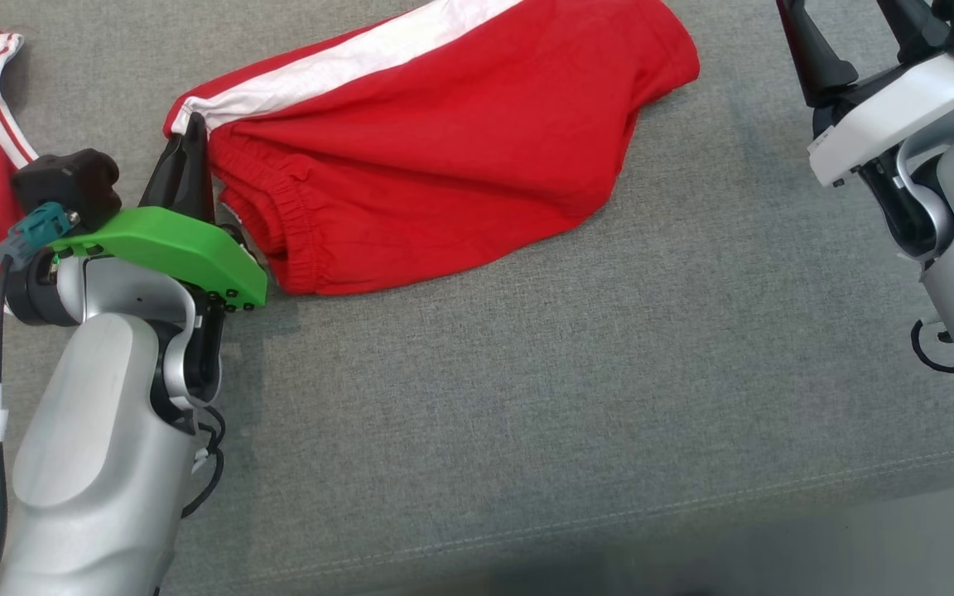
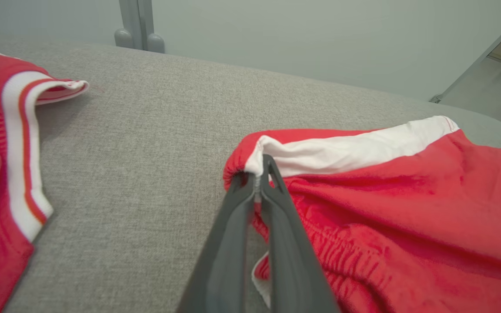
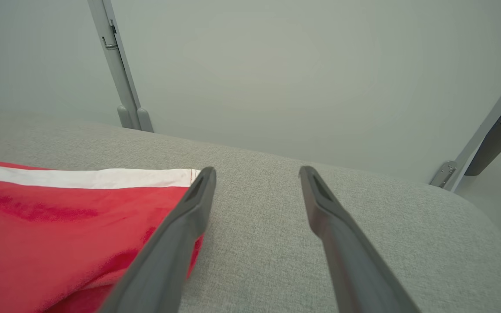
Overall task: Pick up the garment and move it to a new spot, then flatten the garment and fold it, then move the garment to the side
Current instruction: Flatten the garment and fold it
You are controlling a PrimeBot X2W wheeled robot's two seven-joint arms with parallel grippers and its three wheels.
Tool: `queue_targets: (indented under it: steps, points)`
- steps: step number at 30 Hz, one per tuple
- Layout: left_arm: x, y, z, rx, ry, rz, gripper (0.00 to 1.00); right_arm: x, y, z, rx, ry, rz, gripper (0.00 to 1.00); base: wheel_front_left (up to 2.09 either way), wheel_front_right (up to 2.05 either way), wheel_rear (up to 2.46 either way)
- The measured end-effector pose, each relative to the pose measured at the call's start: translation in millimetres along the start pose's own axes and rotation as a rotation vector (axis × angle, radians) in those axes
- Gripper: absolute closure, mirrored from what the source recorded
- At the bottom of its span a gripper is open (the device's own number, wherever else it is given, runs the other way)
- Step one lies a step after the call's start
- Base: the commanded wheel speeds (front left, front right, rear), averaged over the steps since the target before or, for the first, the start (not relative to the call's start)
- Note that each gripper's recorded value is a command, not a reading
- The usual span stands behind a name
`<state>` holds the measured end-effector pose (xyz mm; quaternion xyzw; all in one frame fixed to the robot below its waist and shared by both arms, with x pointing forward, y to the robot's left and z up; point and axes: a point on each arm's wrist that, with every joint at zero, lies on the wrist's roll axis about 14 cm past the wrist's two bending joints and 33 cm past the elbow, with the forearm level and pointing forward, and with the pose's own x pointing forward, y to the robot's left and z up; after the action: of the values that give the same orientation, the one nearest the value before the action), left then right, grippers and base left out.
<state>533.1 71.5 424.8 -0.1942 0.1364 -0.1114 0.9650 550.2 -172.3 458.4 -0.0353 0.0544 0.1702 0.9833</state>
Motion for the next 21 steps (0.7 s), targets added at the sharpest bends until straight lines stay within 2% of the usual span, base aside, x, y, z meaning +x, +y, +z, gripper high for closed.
queue_targets:
  steps: [1, 2, 8, 14, 17, 21]
  points:
    - [0.1, 1.0, -1.6, 0.001, 0.005, 0.003, 0.28, 0.1, 0.6, -0.4, 0.004, 0.000, 0.000, 0.00, 0.00, 0.00, 0.00]
    - [0.3, 1.0, -2.3, 0.001, 0.007, 0.002, 0.00, 0.3, 1.1, -0.5, 0.013, -0.001, -0.001, 0.00, 0.00, 0.00, 0.00]
    - [0.2, -2.9, -2.1, 0.010, 0.005, -0.009, 0.00, -4.5, -1.9, -6.1, 0.077, 0.006, -0.026, 0.00, 0.00, 0.00, 0.00]
    - [-12.5, 4.0, -8.1, 0.053, 0.019, 0.003, 0.00, -20.4, -2.9, -27.8, 0.155, 0.053, -0.061, 0.00, 0.00, 0.00, 0.00]
    - [-24.4, 6.2, -10.5, 0.057, 0.018, 0.010, 0.00, -25.9, -1.6, -33.7, 0.243, 0.057, -0.088, 0.00, 0.00, 0.00, 0.00]
    - [-30.9, 1.0, 13.0, 0.051, -0.076, -0.001, 0.00, -27.6, 15.7, -44.9, 0.469, 0.075, -0.117, 0.00, 0.00, 0.00, 0.00]
